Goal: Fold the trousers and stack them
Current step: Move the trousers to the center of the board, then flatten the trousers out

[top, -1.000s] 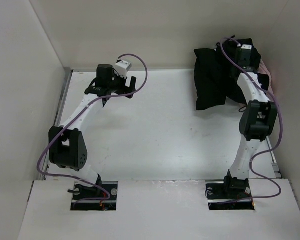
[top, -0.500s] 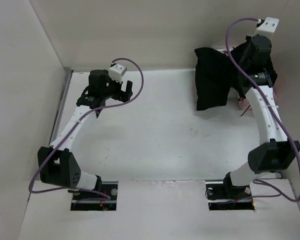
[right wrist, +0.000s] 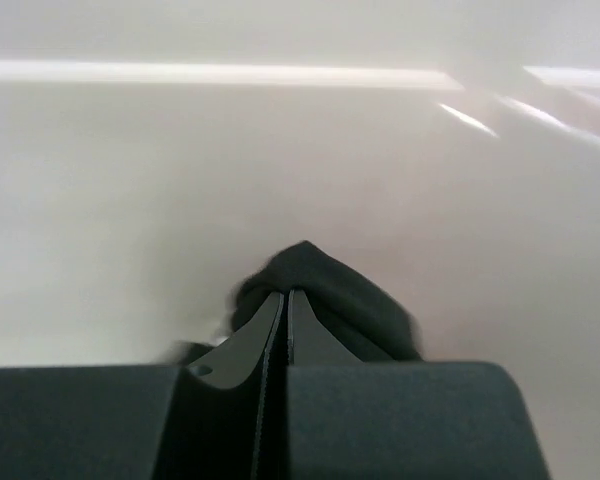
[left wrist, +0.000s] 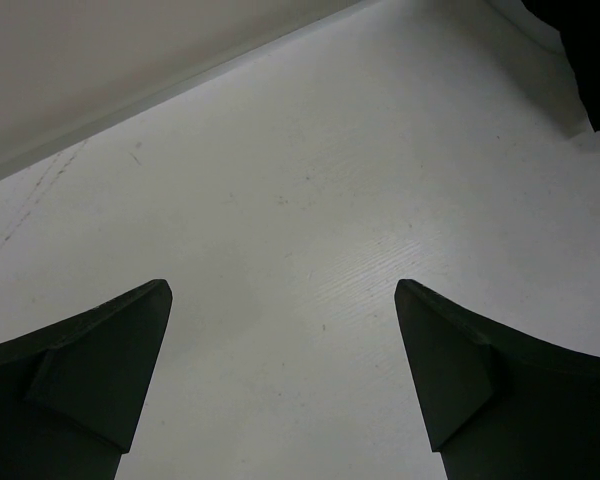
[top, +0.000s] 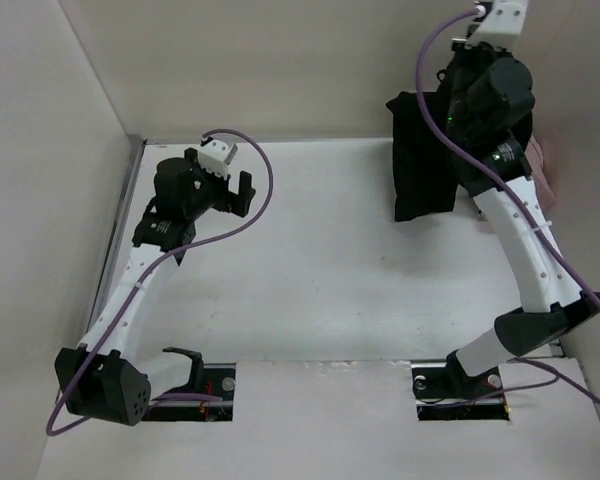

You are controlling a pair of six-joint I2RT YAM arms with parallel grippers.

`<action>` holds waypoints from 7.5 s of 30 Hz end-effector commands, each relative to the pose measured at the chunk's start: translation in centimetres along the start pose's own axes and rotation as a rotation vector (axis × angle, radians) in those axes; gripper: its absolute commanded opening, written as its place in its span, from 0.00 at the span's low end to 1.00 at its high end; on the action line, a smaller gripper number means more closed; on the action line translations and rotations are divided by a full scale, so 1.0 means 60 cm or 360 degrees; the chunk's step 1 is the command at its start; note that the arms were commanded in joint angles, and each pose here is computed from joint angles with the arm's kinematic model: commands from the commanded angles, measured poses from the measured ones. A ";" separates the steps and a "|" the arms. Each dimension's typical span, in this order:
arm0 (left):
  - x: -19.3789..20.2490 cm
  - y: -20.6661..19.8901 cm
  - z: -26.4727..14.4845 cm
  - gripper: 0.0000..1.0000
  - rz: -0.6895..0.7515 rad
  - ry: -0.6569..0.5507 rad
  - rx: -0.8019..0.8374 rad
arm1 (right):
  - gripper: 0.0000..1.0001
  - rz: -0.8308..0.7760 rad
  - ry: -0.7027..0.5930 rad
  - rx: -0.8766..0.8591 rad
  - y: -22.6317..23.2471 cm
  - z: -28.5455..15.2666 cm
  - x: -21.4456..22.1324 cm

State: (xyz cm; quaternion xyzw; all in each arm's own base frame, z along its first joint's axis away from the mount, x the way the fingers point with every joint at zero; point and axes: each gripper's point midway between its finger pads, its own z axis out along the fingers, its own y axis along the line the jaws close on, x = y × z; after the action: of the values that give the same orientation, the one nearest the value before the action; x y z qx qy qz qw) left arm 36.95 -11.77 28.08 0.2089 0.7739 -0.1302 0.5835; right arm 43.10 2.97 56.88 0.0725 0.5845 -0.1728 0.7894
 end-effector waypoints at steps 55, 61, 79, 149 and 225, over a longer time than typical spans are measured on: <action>0.203 0.141 -0.151 1.00 -0.0043 0.0352 -0.0640 | 0.90 0.0737 0.2054 -0.1542 0.561 -0.724 0.532; 0.204 0.136 -0.155 1.00 -0.0046 0.0375 -0.0630 | 0.27 0.0916 0.2057 -0.1633 0.575 -0.718 0.489; 0.194 -0.159 -0.031 1.00 0.0500 0.0505 0.0412 | 0.00 0.1150 0.1049 -0.0844 0.107 -0.390 0.209; 0.393 0.299 -0.152 0.74 -0.0090 0.1399 -0.0396 | 0.07 0.1020 0.1243 -0.0528 -0.003 -0.403 0.413; -0.340 0.516 -0.474 0.03 0.1056 -0.0018 -0.1885 | 0.03 0.1021 -0.0204 -0.0864 -0.127 -0.341 -0.207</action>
State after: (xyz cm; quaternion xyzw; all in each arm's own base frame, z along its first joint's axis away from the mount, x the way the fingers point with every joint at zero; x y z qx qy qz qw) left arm 33.46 22.57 55.77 0.1161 0.6238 0.4729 0.6114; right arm 21.39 4.74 59.13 0.0441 0.5710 0.2492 0.7809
